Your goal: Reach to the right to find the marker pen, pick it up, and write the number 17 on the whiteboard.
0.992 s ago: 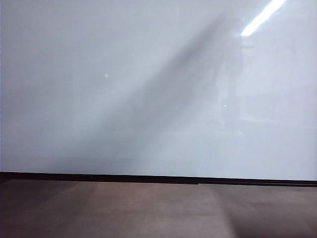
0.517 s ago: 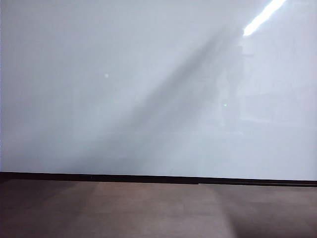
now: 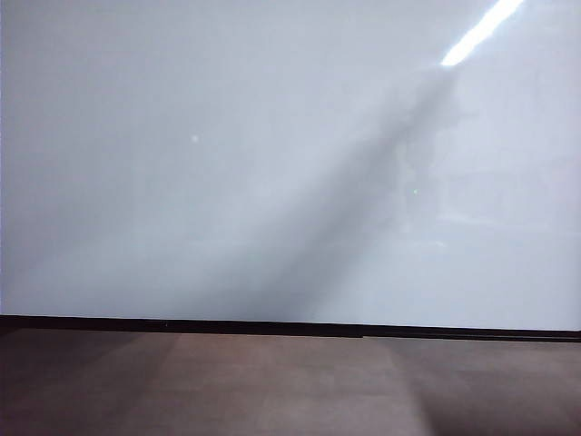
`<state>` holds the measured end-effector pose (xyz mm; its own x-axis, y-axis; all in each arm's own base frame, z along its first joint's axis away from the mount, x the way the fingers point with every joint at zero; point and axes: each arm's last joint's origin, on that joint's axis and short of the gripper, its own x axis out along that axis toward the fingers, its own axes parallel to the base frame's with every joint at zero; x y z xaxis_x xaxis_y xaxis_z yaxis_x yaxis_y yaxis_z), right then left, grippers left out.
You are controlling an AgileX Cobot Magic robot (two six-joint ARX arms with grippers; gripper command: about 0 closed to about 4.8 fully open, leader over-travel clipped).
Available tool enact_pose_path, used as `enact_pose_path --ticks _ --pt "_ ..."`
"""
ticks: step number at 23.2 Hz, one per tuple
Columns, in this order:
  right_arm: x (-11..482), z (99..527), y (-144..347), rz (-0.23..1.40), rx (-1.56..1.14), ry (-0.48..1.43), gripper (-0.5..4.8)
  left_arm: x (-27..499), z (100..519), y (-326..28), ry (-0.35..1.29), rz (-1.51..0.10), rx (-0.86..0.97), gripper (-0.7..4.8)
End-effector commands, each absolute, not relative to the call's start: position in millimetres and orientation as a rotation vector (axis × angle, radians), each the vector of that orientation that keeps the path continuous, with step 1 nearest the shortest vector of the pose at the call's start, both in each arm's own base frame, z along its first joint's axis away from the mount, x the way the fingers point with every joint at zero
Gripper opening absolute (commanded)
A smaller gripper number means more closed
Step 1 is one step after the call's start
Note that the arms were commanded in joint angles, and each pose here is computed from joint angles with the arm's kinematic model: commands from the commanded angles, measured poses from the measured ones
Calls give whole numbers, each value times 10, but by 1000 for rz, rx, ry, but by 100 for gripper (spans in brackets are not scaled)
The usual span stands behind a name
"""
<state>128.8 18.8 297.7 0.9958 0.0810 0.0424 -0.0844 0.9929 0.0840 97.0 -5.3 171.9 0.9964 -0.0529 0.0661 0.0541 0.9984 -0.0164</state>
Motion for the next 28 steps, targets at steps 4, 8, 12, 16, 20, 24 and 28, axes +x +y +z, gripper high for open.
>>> enact_pose_path --ticks 4,8,12,16,20,24,28 --pt "958 2200 -84 -15 87 -83 -5 970 1726 -53 -72 -56 -14 -5" --pt "935 1831 -83 8 92 -82 -6 970 1726 -53 -71 -56 -14 -5" --pt "967 1693 -77 15 99 -34 -6 970 1725 -54 -70 -56 -14 -5" --pt "970 1694 -36 38 71 -34 -5 970 1725 -54 -70 -56 -14 -5" --pt "970 1694 -21 52 71 -34 -5 970 1725 -54 -70 -56 -14 -5" --pt "971 1694 -12 28 72 -35 -6 970 1725 -54 -70 -57 -14 -5" --pt "971 1697 -12 24 72 -37 -5 971 1724 -54 -70 -57 -14 -5"
